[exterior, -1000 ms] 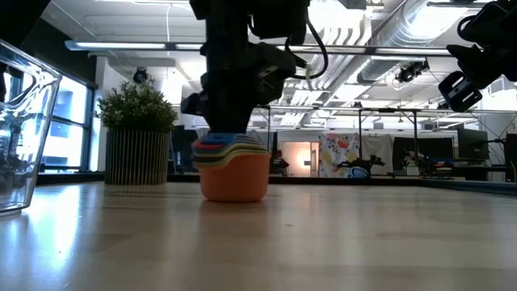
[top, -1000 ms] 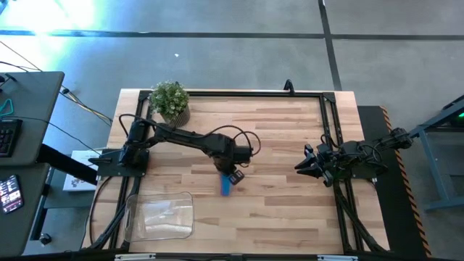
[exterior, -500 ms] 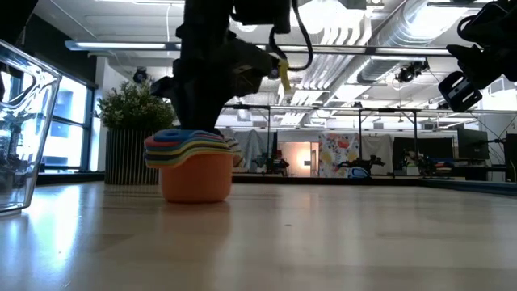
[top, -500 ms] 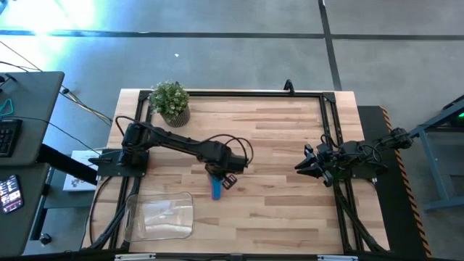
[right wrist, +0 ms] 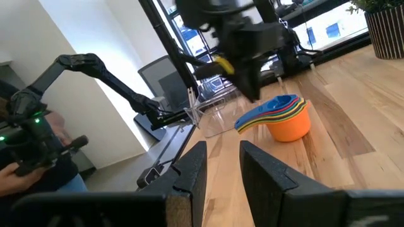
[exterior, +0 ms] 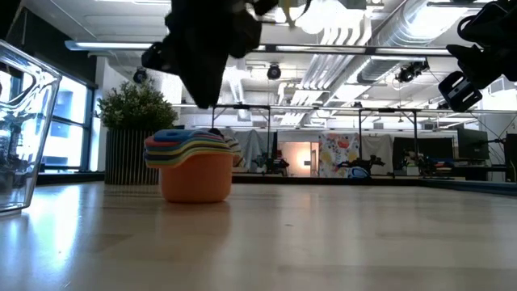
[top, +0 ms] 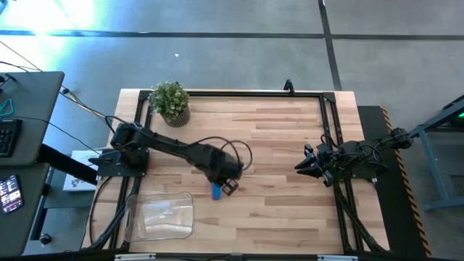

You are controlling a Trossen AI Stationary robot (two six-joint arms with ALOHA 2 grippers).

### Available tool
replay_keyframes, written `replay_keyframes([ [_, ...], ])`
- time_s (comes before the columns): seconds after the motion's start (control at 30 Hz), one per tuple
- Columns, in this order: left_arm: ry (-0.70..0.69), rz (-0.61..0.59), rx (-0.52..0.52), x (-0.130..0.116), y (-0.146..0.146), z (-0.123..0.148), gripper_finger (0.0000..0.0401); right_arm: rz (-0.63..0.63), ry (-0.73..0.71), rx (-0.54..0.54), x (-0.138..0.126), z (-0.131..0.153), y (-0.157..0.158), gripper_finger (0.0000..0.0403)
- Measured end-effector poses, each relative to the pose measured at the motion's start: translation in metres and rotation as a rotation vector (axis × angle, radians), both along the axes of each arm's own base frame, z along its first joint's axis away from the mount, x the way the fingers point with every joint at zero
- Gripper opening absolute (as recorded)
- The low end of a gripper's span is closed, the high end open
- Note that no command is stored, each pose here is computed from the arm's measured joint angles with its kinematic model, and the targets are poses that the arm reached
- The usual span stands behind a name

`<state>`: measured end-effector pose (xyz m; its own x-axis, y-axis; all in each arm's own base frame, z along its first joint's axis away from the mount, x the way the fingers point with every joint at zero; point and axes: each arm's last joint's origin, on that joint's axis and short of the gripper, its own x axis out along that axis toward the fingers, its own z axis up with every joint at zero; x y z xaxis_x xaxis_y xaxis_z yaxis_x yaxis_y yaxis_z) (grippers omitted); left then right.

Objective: Nest measuring cups in basket
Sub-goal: Put the nested measuring cups into the transparent bin

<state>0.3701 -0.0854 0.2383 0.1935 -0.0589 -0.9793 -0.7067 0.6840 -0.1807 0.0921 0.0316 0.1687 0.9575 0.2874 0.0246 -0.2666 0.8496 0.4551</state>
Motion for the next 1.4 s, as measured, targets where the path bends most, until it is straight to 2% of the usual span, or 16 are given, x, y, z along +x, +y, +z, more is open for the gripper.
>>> replay_keyframes([
  [0.17,-0.095,-0.055,-0.015,0.008,-0.023,-0.004,0.0053,0.000,0.000,0.000,0.000,0.000,0.000,0.0087],
  [0.33,-0.083,-0.095,0.014,0.013,-0.031,-0.019,0.0053,0.000,0.000,0.000,0.000,0.000,0.000,0.0087],
  [0.57,-0.049,-0.118,0.031,0.017,-0.032,-0.034,0.0053,0.000,0.000,0.000,0.000,0.000,0.000,0.0087],
  [1.07,0.030,-0.098,0.033,0.011,-0.033,-0.039,0.0053,0.000,0.000,0.000,0.000,0.000,0.000,0.0087],
  [1.4,-0.032,-0.091,-0.006,0.018,-0.037,-0.036,0.0053,0.000,0.000,0.000,0.000,0.000,0.000,0.0087],
])
